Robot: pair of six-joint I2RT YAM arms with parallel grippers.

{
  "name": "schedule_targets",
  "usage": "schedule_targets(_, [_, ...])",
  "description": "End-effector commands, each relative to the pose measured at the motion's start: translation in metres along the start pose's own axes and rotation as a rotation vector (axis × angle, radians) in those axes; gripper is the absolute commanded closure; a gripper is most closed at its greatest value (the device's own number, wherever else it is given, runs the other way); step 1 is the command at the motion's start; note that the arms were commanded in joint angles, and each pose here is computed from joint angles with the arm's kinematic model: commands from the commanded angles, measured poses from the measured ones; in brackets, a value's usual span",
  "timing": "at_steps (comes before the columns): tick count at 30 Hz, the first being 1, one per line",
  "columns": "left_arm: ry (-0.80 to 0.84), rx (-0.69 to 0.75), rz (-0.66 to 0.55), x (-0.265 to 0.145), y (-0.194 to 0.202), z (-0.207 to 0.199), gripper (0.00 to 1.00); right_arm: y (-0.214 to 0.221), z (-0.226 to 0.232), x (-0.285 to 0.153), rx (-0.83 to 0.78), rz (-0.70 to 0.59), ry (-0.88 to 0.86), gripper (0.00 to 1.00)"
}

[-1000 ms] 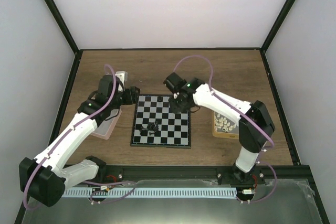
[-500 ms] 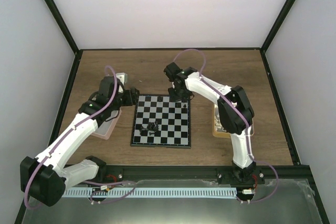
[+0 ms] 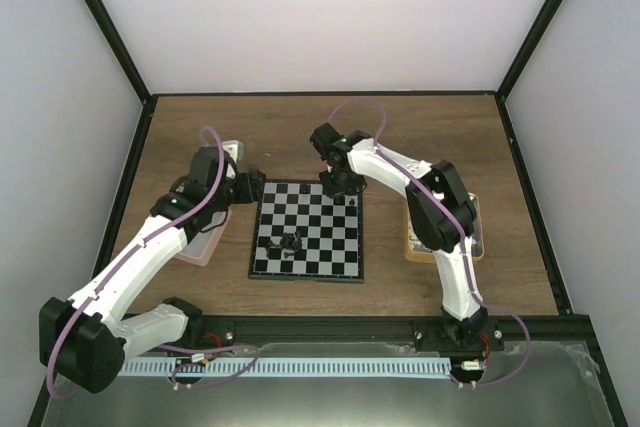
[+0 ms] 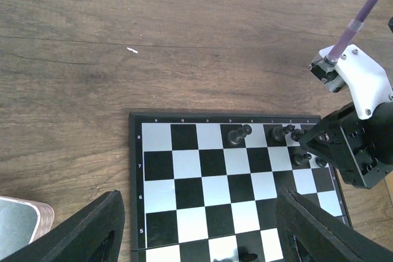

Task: Set up the chess pieces on the board
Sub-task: Place the chess piece on the chessboard.

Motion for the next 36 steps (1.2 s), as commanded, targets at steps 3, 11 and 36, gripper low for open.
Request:
schedule_targets(3, [0.005,-0.005,0.002,0.004,0.001,0.002,0.31,-0.009,-0.004,-0.003,-0.002,-0.022,0.023,0.90])
schedule_targets(11, [0.004,-0.007,0.004,0.005,0.002,0.002,0.31,-0.013,-0.004,-0.006,0.007,-0.050,0.033,0.80])
schedule_targets(36, [0.014,0.000,0.024,0.007,0.003,0.001,0.31,-0.016,-0.007,-0.079,0.102,-0.255,-0.061,0.63])
Point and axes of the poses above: each gripper's point midway between its finger pads, its own x axis out along the fingers, its own z axis along the line the jaws close on, y = z × x, the point moved 9 cm from there along -x, back along the fingers
